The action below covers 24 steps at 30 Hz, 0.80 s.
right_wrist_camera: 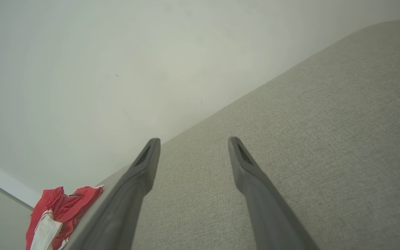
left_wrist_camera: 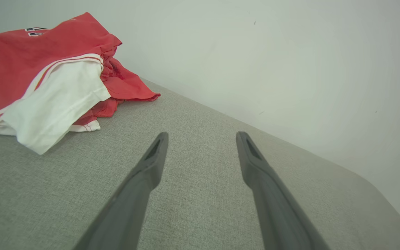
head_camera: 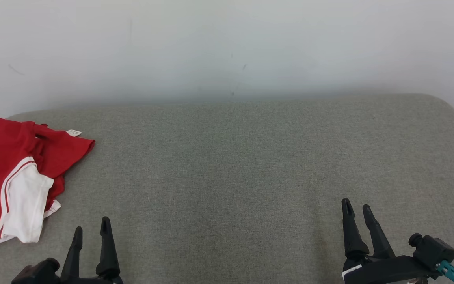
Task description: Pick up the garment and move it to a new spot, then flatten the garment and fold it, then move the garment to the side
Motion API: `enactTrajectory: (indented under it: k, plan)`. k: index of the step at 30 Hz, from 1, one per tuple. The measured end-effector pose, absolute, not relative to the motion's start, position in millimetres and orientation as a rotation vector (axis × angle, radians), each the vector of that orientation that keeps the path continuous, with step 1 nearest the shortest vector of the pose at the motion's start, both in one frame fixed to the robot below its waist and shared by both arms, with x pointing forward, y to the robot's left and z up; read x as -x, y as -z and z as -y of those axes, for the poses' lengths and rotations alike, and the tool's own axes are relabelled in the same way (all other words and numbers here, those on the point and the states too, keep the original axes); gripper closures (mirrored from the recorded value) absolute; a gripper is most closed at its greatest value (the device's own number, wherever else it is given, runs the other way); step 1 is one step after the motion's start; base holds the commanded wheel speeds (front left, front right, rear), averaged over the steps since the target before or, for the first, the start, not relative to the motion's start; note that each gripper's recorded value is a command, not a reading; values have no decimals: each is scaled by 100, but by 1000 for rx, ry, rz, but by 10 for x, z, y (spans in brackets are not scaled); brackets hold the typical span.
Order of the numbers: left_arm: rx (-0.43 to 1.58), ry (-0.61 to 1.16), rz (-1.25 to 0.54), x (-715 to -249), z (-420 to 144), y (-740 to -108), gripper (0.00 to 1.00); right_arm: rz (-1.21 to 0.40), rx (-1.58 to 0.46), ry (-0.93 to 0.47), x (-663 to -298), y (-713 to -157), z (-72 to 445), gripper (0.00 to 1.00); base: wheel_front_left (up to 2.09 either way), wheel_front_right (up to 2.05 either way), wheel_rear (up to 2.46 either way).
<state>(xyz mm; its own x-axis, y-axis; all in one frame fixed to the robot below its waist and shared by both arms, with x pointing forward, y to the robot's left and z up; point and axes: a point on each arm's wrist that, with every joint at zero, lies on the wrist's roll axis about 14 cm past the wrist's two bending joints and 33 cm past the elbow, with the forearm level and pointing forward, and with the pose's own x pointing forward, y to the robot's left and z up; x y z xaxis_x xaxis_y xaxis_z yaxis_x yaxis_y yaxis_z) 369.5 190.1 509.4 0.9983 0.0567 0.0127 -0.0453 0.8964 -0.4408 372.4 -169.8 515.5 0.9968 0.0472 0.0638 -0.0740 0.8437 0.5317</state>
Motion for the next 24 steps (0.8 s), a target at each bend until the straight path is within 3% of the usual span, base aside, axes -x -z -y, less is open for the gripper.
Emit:
enactTrajectory:
  k: [24]
  plan:
    - [207, -16, 90, -3632, -1892, -5227, 0, 94, -311, -75, -3682, -5214, 1714, 0, 0, 0, 0]
